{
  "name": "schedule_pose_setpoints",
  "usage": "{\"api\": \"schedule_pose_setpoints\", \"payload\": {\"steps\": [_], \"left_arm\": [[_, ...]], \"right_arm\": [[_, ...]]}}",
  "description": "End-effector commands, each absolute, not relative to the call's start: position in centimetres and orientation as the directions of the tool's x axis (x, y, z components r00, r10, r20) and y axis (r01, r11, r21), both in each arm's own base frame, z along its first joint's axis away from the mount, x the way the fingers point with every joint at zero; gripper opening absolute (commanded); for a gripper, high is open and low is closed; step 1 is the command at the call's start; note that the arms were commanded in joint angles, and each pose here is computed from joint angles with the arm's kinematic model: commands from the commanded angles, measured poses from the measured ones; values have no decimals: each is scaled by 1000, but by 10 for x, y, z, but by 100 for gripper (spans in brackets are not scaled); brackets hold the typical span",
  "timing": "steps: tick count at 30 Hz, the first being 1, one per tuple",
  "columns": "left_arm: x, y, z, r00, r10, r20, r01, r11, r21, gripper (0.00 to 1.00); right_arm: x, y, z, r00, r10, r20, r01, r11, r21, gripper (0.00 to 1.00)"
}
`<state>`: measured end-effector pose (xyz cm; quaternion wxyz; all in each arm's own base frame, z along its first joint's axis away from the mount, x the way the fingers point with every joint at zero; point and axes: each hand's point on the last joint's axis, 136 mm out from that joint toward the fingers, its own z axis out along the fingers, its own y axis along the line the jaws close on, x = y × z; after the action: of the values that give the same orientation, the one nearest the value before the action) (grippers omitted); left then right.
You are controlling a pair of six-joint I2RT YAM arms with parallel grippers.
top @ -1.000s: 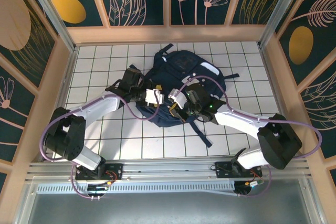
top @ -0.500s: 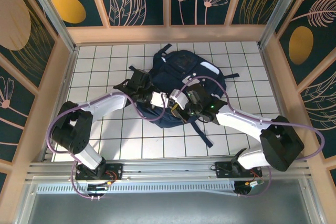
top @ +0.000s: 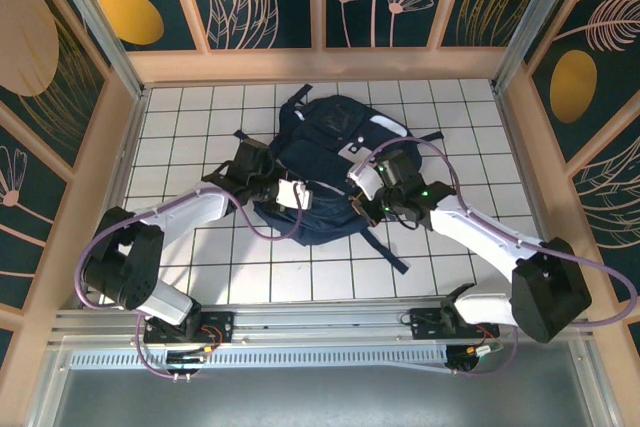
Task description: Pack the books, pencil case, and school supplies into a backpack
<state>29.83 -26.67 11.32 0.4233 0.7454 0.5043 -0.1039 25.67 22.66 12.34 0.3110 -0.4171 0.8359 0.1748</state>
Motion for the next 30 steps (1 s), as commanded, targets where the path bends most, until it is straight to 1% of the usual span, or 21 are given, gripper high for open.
{"api": "schedule_pose_setpoints", "payload": {"steps": [1, 4, 7, 9, 14, 17, 19, 22, 23, 24, 25, 26, 30], "left_arm": [[288, -254, 107, 424, 675, -604, 866, -108, 488, 0], [279, -254, 107, 463, 653, -600, 852, -140, 505, 0], [274, -253, 107, 472, 645, -601, 852, -159, 498, 0], [268, -253, 107, 473, 637, -608, 858, -178, 481, 0], [248, -251, 104, 494, 601, -628, 853, -193, 485, 0], [241, -252, 103, 496, 594, -633, 854, -201, 481, 0], [240, -252, 103, 491, 597, -635, 857, -201, 474, 0], [244, -252, 107, 471, 607, -640, 865, -177, 469, 0], [244, -253, 110, 468, 604, -645, 866, -170, 470, 0], [245, -254, 114, 462, 602, -651, 868, -159, 470, 0], [245, -254, 119, 459, 598, -658, 869, -146, 473, 0], [245, -254, 124, 457, 594, -662, 867, -133, 480, 0], [255, -247, 143, 407, 623, -668, 860, -15, 510, 0]], "right_arm": [[256, 180, 109, -562, -591, -579, -708, 706, -33, 0], [274, 165, 111, -576, -557, -599, -662, 747, -58, 0], [283, 168, 112, -529, -582, -617, -691, 718, -84, 0], [295, 162, 108, -522, -591, -614, -687, 718, -107, 0], [342, 124, 95, -629, -476, -615, -557, 828, -72, 0], [362, 106, 86, -680, -405, -611, -477, 877, -50, 0], [368, 104, 83, -684, -398, -611, -476, 878, -40, 0], [369, 116, 92, -651, -393, -650, -513, 858, -5, 1], [368, 120, 95, -639, -391, -663, -525, 851, 4, 3], [367, 124, 101, -622, -391, -678, -543, 840, 13, 7], [365, 128, 107, -607, -385, -696, -556, 831, 25, 13], [363, 132, 113, -591, -380, -712, -571, 820, 37, 18], [344, 153, 139, -549, -360, -754, -654, 747, 120, 33]]}}
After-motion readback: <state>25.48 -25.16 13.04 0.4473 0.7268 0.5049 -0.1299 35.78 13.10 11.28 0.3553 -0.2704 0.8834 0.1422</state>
